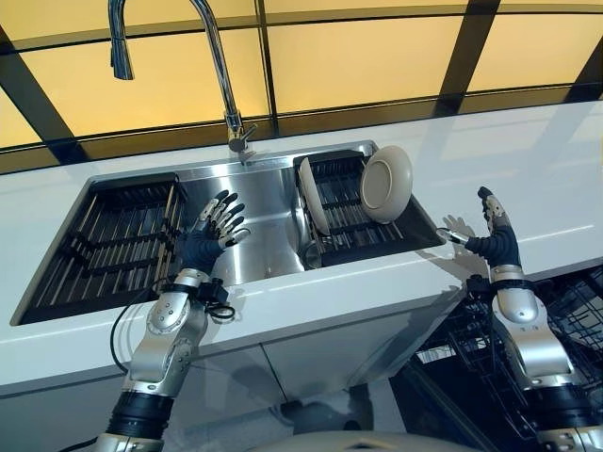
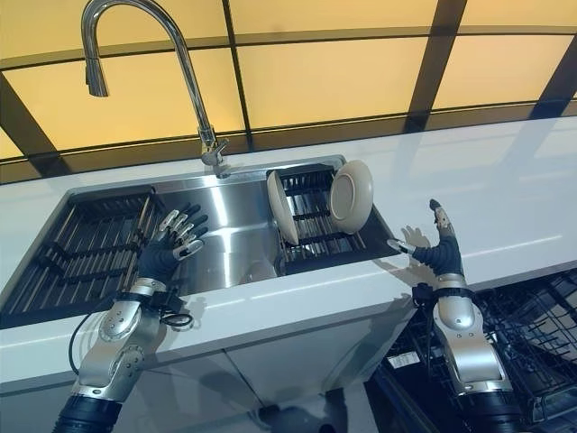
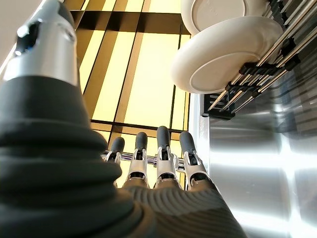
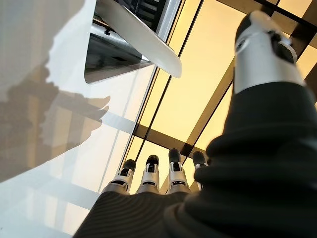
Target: Take plates into dishwasher
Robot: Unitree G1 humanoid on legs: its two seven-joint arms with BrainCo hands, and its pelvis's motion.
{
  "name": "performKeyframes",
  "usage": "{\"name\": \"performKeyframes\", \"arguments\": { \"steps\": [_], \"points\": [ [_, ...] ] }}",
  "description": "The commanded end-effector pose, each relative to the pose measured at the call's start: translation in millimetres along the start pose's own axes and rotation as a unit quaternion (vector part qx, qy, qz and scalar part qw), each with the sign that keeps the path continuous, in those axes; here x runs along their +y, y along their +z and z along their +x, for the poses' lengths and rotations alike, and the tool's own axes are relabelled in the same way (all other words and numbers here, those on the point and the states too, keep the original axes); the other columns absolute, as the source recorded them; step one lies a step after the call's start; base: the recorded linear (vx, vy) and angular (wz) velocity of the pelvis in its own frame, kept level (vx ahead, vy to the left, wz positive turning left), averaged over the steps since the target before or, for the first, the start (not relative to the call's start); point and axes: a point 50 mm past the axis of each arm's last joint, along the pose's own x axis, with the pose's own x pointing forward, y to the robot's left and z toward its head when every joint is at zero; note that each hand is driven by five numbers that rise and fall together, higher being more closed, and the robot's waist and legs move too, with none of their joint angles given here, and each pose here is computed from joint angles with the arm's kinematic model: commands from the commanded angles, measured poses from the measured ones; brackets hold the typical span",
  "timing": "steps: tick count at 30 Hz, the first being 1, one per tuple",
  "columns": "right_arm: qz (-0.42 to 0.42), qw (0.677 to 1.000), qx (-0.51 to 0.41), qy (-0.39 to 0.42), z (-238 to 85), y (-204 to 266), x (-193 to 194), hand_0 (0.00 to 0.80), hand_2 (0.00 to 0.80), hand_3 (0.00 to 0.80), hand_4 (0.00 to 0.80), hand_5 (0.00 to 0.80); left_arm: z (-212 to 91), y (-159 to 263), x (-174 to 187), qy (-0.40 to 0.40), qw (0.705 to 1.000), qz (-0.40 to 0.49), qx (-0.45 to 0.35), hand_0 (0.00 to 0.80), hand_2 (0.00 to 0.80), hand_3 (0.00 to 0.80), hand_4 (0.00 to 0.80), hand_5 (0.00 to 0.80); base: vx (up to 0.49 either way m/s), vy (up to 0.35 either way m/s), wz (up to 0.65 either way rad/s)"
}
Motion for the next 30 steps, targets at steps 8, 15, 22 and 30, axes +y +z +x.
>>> {"name": "performKeyframes", "arguments": {
  "steps": [8,15,22,30],
  "points": [
    [0.021,0.994,-0.103,-0.005,14,42,-9,0.0,0.0,0.0,0.0,0.0,10,33,9,0.006,0.996,0.05,-0.079,0.0,0.0,0.0,0.0,0.0,0.0,0.0,0.0],
    [0.006,0.99,-0.139,-0.002,24,65,-20,0.0,0.0,0.0,0.0,0.0,17,56,6,-0.007,0.989,0.077,-0.123,0.0,0.0,0.0,0.0,0.0,0.0,0.0,0.0],
    [0.004,0.982,-0.187,-0.004,47,106,-33,0.0,0.0,0.0,0.0,0.0,30,74,0,-0.02,0.985,0.092,-0.144,0.0,0.0,0.0,0.0,0.0,0.0,0.0,0.0],
    [-0.08,0.974,-0.21,-0.019,72,139,-40,0.0,0.0,0.0,0.0,0.0,38,70,-7,-0.035,0.988,0.083,-0.129,0.0,0.0,0.0,0.0,0.0,0.049,0.001,0.01]
  ]
}}
